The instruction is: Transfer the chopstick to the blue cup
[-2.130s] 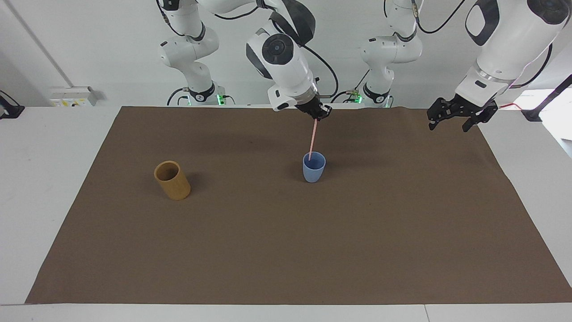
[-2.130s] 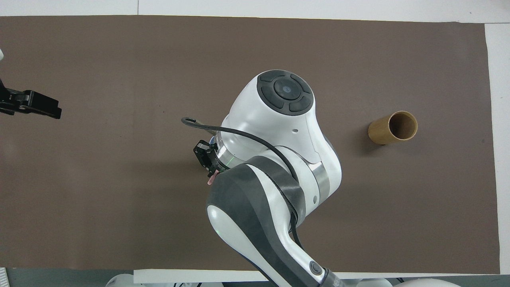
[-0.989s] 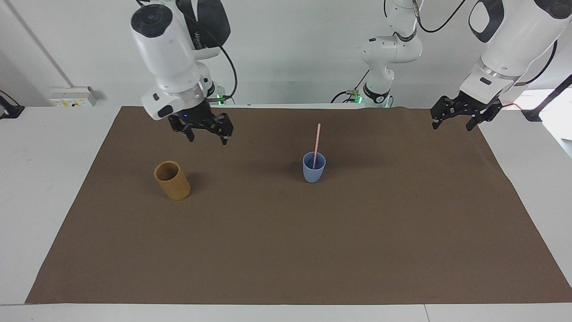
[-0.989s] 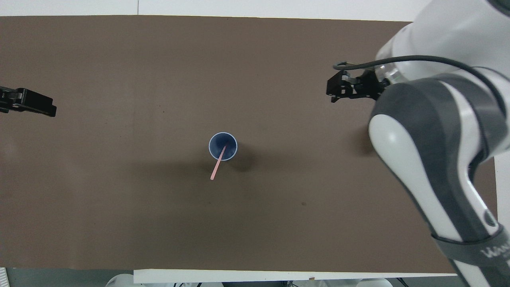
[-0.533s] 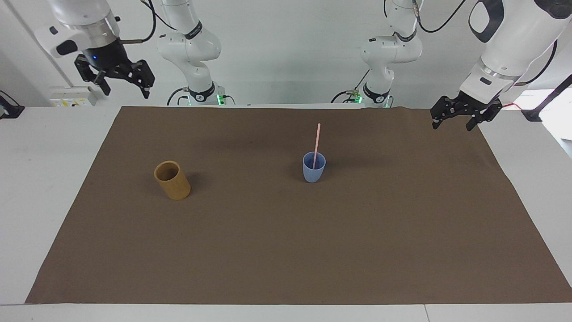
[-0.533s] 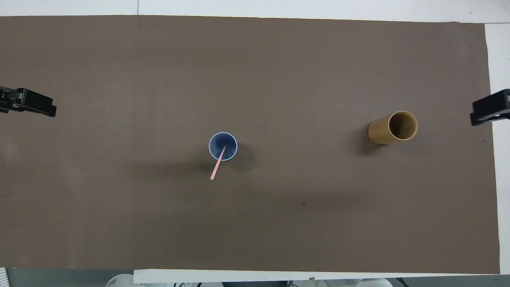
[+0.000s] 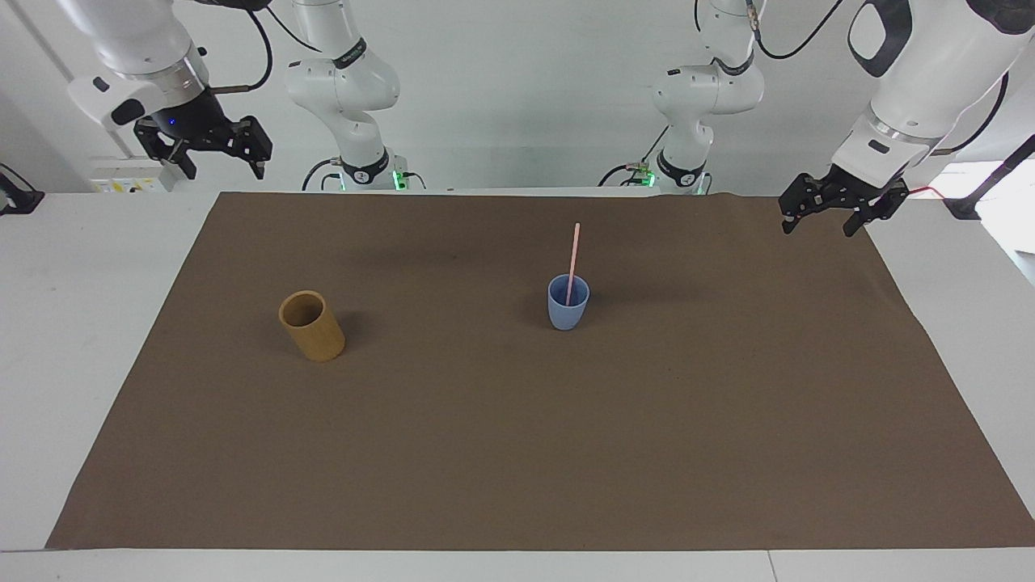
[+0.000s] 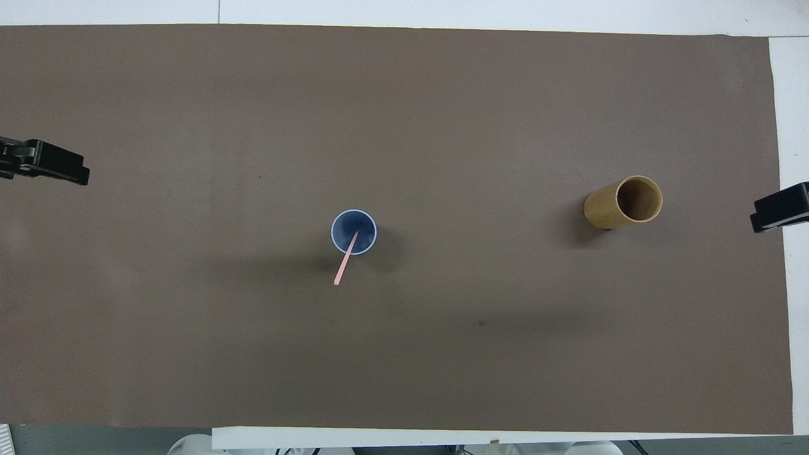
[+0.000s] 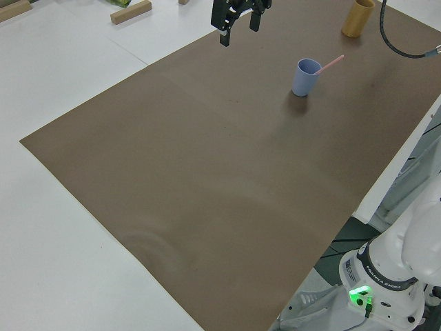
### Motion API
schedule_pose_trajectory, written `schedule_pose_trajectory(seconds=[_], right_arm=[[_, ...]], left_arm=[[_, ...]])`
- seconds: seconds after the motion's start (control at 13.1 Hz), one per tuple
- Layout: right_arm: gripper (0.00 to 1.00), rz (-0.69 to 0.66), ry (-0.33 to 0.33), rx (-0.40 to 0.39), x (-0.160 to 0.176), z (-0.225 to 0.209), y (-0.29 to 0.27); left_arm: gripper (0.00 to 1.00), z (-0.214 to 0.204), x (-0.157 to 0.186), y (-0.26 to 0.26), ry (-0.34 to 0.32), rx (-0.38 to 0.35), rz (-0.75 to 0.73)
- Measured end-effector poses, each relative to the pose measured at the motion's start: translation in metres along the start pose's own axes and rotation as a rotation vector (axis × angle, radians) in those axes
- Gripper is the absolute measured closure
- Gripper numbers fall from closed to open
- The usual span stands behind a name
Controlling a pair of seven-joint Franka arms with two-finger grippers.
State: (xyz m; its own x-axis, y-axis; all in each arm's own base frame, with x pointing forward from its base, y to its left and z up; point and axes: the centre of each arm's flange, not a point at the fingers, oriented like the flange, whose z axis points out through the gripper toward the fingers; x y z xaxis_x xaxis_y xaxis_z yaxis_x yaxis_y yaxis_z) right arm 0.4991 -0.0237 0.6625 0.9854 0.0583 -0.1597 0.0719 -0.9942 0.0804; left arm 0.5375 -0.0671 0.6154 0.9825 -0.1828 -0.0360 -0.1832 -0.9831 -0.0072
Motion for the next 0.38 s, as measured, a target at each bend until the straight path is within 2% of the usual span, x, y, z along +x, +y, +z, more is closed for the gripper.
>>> schedule_pose_trajectory(seconds=[0.38], right_arm=[[0.00,0.011,-0.027,0.005,0.014,0.012,0.006]], left_arm=[[0.00,0.000,0.000,0.000,0.000,0.000,0.000]])
